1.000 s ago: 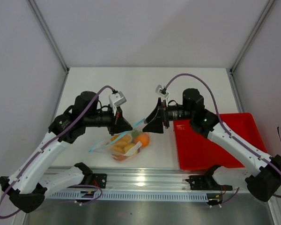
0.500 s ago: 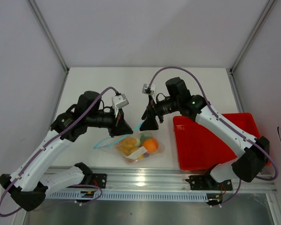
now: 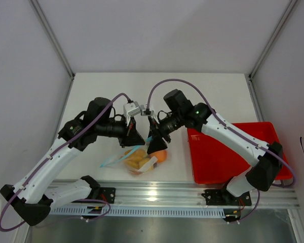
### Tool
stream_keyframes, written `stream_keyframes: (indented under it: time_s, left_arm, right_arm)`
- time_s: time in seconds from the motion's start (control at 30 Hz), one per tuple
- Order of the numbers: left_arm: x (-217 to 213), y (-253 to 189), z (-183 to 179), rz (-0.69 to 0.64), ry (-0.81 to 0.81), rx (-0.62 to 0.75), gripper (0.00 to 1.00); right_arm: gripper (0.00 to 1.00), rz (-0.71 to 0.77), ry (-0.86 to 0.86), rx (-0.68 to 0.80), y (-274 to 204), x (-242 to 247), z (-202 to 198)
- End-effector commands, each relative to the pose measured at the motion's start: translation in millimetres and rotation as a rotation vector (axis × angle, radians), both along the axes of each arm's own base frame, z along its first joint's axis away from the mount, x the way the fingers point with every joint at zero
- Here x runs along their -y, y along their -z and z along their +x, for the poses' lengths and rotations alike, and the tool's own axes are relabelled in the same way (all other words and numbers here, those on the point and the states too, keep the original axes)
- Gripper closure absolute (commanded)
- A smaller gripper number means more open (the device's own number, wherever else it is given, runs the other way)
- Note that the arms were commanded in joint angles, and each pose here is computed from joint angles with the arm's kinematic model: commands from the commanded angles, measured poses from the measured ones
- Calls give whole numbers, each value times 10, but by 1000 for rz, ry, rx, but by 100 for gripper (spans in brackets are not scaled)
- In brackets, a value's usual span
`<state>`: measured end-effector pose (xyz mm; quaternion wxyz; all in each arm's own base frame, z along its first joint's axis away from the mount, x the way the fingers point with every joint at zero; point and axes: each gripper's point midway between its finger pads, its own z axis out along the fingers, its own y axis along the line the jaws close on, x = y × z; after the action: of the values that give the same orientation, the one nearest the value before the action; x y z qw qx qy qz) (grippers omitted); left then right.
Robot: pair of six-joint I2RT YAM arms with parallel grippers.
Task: Place the food in the zip-top bag and seal the zipper
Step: Zip the zipper food storage bag at the center of the board.
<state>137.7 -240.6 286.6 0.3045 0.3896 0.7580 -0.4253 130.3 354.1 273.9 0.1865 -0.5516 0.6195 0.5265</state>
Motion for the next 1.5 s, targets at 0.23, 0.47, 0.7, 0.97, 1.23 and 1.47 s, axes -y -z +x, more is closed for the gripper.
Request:
stream_keyframes:
  time_s: [0.23, 0.47, 0.7, 0.97, 1.23, 1.47]
  left_arm:
    - [48, -170, -3, -62, 27, 39, 99]
    - [-24, -144, 26, -38, -20, 60, 99]
    - [-149, -22, 59, -8, -111, 72, 99]
    - [-320, -16, 19, 4, -202, 83, 99]
    - [-602, -124, 12, -2, -402, 80, 99]
    - [-803, -146, -115, -22, -497, 60, 96]
  right_arm:
    - [100, -8, 26, 17, 41, -124, 29]
    - [100, -10, 228, 77, 69, -45, 409]
    - [100, 62, 255, 23, -42, 166, 506]
    - [100, 72, 340, 23, -74, 337, 694]
    - [100, 78, 383, 3, -23, 426, 798]
    - [100, 83, 360, -13, 6, 385, 791]
